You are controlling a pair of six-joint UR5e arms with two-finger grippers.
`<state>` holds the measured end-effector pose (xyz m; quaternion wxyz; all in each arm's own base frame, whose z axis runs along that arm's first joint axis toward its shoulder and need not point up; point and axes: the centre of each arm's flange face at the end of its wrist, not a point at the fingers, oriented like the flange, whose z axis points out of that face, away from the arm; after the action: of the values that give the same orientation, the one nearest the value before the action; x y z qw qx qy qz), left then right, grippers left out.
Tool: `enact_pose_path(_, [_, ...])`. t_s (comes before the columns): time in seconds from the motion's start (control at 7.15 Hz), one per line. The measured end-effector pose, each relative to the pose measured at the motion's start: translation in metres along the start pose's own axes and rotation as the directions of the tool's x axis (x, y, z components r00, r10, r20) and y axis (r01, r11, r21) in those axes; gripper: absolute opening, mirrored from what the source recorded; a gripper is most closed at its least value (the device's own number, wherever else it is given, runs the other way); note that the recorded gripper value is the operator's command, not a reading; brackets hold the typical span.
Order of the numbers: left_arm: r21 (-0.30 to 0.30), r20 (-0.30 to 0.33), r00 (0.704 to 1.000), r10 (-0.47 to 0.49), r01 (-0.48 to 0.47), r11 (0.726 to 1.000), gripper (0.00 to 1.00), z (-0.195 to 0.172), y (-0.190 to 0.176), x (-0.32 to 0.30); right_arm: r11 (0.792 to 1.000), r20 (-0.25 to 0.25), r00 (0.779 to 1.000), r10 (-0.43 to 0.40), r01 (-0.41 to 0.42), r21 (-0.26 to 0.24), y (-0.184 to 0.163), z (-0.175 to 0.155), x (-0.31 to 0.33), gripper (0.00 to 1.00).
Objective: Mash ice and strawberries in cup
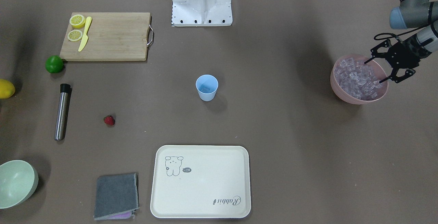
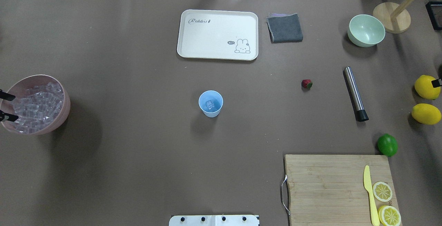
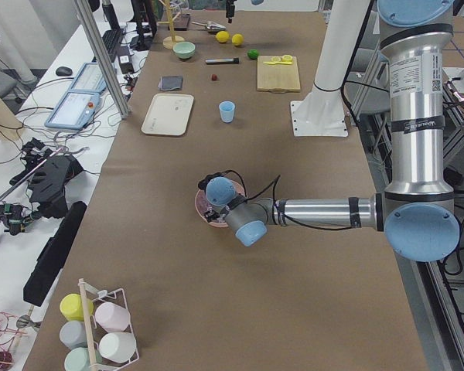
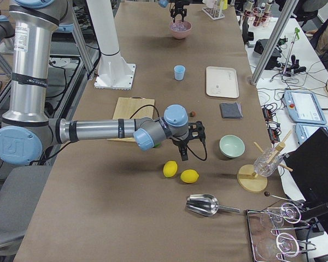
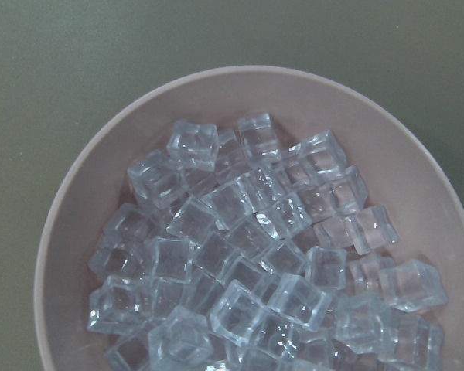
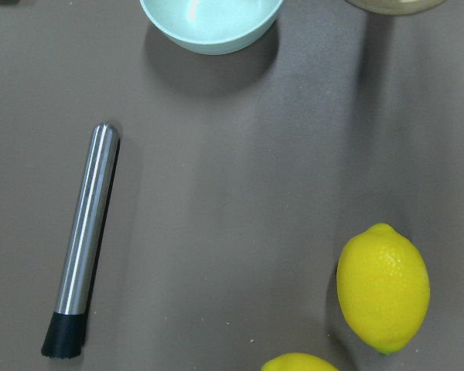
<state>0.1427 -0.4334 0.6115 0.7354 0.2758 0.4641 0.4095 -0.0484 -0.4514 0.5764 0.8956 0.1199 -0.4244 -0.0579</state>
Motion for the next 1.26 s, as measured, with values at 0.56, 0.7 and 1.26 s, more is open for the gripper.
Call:
enact_pose_path(0.56, [-0.003,0.020,1.000,0.000,0.000,1.000,0.83,-0.0004,0.0009,-0.0002,1.000,0.001,1.000,-0.005,0.005,-0.004,-0.0004,0.0021,-0.0023,1.00])
enact_pose_path(0.7, [-0.005,0.028,1.000,0.000,0.000,1.000,0.83,-0.0005,0.0020,-0.0002,1.000,0.001,1.000,-0.006,0.006,-0.004,-0.0004,0.0023,-0.0025,1.00])
enact_pose_path(1.26, [-0.005,0.031,1.000,0.004,-0.004,1.000,0.83,0.0005,-0.0002,0.0021,1.000,0.002,1.000,-0.006,0.006,-0.006,-0.0002,0.0030,-0.0030,1.00])
